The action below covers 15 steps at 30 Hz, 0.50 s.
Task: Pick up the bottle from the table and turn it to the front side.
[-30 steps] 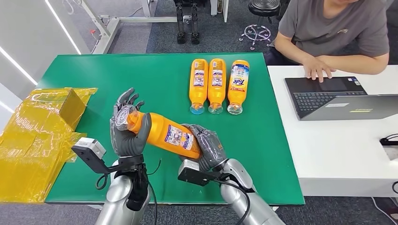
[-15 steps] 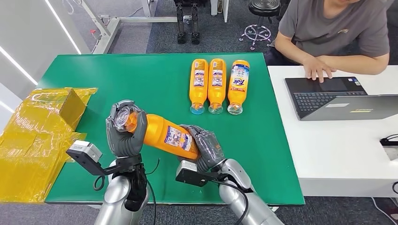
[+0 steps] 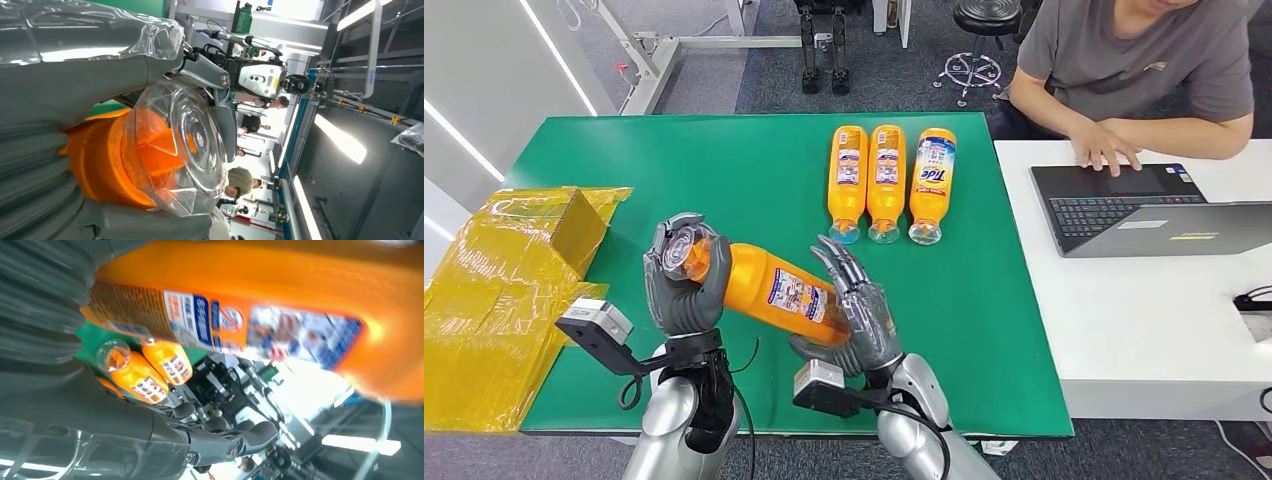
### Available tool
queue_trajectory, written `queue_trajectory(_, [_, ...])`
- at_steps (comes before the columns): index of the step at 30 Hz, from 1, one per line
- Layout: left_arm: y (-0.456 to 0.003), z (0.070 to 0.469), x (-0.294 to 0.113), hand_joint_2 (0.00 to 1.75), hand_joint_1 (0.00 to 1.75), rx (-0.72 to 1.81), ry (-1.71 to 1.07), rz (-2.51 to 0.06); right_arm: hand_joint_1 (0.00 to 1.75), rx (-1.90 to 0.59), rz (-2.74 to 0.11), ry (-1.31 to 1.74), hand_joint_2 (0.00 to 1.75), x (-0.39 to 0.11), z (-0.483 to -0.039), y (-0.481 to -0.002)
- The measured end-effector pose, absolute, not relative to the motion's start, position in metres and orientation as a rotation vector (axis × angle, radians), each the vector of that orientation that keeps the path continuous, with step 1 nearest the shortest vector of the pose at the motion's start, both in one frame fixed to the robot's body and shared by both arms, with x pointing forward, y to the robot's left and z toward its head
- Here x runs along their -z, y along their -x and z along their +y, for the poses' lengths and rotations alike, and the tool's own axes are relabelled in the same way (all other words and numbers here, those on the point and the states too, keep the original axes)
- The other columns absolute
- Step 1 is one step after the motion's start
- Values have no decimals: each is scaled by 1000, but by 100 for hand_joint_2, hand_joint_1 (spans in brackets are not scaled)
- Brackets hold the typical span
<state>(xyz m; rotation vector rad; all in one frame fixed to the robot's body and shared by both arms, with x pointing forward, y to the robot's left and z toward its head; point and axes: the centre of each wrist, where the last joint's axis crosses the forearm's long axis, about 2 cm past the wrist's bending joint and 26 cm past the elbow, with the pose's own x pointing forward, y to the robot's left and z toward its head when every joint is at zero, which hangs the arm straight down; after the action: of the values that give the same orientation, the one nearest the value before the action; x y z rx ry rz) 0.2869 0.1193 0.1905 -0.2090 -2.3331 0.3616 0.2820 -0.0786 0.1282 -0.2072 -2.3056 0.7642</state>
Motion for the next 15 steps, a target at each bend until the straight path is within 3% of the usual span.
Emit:
queue_trajectory(7, [-285, 120, -188, 175, 175, -344, 178, -2336, 0, -606, -2355, 193, 175, -138, -77, -270])
queue_trajectory(15, [-287, 139, -184, 175, 175, -171, -338, -2451, 0, -467, -2397, 183, 175, -149, -77, -257])
